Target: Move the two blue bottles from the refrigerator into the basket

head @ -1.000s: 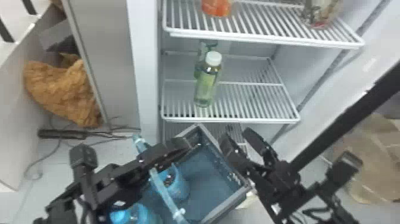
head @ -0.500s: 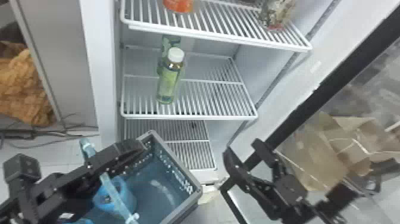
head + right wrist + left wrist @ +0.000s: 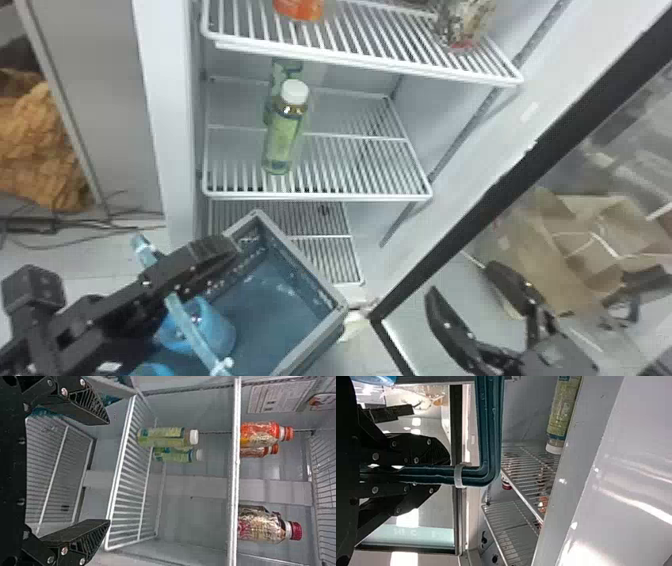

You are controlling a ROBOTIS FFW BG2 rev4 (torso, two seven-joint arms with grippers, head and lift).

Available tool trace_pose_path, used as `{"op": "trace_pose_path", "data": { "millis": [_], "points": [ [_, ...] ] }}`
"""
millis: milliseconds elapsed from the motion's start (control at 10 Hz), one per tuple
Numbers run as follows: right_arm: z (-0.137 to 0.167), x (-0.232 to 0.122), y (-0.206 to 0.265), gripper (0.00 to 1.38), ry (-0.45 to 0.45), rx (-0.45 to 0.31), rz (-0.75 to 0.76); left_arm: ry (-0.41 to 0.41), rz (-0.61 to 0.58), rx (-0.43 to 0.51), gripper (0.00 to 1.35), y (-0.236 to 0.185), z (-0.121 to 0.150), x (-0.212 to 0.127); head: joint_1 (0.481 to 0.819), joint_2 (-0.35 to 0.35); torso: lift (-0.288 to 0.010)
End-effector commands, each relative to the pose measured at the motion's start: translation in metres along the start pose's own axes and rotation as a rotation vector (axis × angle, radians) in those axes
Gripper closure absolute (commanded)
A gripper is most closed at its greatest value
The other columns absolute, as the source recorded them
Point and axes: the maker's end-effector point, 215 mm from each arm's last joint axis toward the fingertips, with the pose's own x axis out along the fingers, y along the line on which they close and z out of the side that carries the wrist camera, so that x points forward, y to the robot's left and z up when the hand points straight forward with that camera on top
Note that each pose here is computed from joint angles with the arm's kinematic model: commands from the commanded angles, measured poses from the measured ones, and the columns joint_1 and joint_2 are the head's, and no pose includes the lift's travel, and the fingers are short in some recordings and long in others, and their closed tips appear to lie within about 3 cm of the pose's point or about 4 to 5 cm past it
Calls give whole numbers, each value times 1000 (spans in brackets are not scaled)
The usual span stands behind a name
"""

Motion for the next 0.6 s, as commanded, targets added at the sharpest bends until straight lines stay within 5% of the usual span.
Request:
{"op": "trace_pose_path", "data": {
  "millis": [0, 500],
  "points": [
    [-6, -13, -13, 194, 21, -35, -28, 0, 1, 3, 1179, 0, 1, 0, 695, -350, -216],
    [-28, -28, -20, 196, 82, -49, -39, -3, 9, -2, 1179, 3, -1, -2, 695, -350, -216]
  ]
}}
